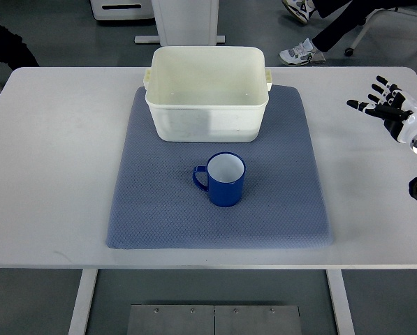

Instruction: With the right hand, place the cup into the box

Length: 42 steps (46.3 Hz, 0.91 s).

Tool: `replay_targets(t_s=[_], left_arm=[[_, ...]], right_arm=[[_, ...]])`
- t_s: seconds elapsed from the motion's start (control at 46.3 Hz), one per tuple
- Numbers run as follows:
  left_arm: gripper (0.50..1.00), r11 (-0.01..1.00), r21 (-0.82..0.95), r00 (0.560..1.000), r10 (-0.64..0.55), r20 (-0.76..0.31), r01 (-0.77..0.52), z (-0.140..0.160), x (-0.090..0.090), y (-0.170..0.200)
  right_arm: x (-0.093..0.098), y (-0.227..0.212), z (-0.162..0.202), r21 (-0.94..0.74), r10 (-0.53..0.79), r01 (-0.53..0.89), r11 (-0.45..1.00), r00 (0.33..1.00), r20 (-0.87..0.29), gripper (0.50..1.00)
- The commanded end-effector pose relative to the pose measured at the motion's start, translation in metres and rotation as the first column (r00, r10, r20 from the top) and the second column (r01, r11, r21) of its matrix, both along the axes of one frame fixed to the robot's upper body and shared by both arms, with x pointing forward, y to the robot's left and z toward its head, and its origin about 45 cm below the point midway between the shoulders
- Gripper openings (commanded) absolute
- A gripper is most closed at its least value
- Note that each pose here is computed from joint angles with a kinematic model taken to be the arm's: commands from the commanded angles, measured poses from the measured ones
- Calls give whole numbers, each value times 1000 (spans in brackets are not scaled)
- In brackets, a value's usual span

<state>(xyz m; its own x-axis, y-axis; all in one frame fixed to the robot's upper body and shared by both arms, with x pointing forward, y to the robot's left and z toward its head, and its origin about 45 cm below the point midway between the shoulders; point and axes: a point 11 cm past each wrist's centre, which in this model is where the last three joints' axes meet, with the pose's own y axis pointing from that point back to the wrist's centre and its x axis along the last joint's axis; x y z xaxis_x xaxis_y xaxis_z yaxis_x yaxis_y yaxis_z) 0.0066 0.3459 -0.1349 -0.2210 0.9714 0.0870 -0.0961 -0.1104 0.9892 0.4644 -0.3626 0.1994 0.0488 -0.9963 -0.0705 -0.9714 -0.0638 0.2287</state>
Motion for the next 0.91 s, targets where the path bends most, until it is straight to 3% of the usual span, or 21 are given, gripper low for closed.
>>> replay_targets(t_s=[0.0,0.885], left_arm=[[1000,1000,0,1000,0,0,0,0,0,0],[1000,1000,0,1000,0,0,0,0,0,0]], right_arm=[[0,1,0,0,3,-3,1000,1000,0,1000],[2,8,9,27,59,-59,998,998,19,1000]])
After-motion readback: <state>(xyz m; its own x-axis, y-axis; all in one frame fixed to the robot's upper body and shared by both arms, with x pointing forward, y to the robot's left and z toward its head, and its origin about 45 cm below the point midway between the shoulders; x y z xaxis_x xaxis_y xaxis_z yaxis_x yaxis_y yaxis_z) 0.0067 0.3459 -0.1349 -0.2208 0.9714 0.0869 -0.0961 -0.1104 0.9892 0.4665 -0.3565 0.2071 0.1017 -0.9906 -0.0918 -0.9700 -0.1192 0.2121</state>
